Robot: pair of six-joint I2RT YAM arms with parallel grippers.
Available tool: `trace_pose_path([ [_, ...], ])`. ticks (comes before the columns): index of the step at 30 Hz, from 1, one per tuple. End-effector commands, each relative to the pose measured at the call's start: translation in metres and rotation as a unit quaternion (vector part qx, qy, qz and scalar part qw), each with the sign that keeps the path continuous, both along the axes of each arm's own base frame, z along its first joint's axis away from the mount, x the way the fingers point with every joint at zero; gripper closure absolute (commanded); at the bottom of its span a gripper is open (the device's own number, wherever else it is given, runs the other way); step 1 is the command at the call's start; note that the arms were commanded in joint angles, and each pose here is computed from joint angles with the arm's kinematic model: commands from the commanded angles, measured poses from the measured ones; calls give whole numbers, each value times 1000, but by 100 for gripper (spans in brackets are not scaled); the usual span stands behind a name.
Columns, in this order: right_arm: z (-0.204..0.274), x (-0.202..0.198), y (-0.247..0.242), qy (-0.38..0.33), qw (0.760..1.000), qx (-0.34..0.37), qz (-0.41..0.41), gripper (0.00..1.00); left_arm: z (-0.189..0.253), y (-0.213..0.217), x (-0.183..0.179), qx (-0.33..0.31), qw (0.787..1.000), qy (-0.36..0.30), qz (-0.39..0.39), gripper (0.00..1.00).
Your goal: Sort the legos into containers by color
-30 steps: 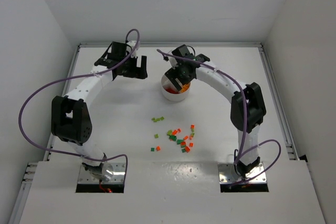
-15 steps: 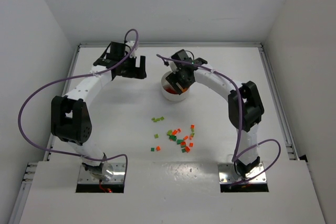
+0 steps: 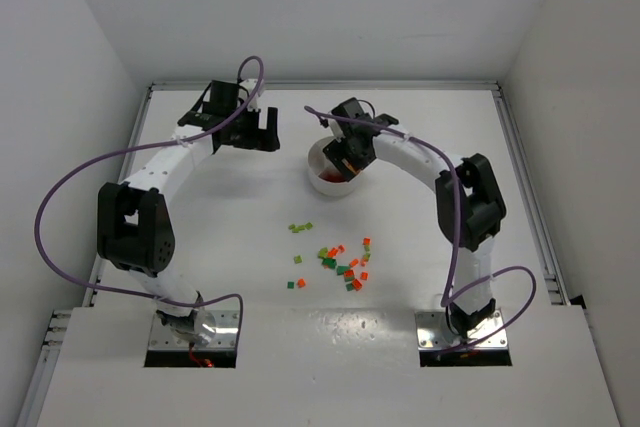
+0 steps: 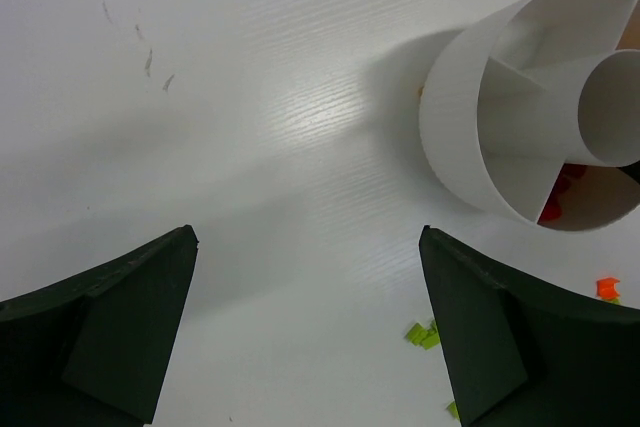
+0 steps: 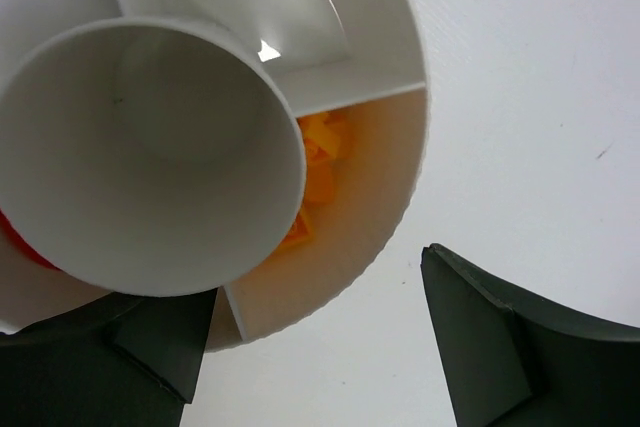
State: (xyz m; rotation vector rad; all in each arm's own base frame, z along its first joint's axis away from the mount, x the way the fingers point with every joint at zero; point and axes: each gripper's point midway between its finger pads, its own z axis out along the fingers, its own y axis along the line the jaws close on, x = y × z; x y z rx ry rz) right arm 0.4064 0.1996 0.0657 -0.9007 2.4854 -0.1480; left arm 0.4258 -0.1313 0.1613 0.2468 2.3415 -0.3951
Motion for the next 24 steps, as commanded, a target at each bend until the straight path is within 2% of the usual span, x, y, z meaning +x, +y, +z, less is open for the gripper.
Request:
trace_pose_path([
  [1,29,6,-10,-36,999,1,-10,18,6,2,7,-10,1000,-15,3,0],
  [21,78,69,-48,-105,991,21,-81,18,12,-5,5,-22,999,-31,-21,0],
  [24,94,78,-46,-109,989,49,-89,18,17,-9,5,-17,998,-44,-33,0],
])
